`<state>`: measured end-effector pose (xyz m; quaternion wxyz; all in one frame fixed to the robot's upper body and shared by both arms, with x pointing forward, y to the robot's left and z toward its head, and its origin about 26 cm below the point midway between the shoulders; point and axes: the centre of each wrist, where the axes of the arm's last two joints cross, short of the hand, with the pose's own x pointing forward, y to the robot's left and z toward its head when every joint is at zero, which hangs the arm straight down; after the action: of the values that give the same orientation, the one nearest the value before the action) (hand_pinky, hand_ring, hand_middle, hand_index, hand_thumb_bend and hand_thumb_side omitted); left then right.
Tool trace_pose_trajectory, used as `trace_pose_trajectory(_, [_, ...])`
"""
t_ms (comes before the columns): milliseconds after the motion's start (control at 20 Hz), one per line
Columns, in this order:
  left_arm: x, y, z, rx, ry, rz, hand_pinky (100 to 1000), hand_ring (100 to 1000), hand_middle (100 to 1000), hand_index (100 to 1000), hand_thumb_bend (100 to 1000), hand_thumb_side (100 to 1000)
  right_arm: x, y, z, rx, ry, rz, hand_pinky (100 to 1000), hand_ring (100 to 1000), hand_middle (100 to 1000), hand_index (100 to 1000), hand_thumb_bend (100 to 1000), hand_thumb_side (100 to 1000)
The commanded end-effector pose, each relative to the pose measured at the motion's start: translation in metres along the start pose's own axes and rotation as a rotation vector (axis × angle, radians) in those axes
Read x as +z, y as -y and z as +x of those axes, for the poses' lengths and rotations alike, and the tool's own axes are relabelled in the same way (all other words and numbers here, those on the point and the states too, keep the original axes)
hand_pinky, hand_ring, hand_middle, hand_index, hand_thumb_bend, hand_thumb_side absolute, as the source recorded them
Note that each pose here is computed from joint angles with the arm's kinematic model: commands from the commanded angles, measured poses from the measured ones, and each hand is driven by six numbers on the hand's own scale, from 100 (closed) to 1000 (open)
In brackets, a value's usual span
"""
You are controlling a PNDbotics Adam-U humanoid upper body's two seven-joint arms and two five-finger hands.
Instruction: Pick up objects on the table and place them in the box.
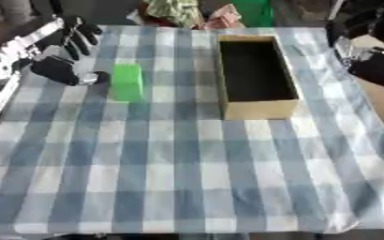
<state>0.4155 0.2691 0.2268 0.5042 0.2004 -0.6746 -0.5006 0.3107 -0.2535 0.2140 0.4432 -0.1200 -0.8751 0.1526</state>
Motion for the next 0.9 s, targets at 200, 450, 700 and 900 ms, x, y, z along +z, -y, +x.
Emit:
trace_pose_trajectory(200, [-0.006,-0.012,0.003,-0.07,-0.012,-0.01,618,652,678,811,629,100,-0.003,0.004,0.006,0.007,0.025,0.0,550,582,579,766,303,100])
trace_pose_trajectory(450, [-0.036,-0.008,0.012,-0.091,-0.066,-0.036,637,668,692,815,629,100,-0.004,0.001,0.006,-0.003,0.026,0.013,550,582,579,766,300,100])
trace_pose_trajectory(700, [-0.057,0.006,0.004,-0.113,-0.105,-0.023,654,680,702,818,632,100,-0.005,0.0,0.007,-0.011,0.031,0.02,551,582,579,766,297,100])
trace_pose_trajectory(900, [-0.064,0.018,-0.009,-0.147,-0.132,-0.038,660,684,704,819,636,100,-0.005,0.0,0.006,-0.014,0.028,0.018,551,582,578,766,296,100])
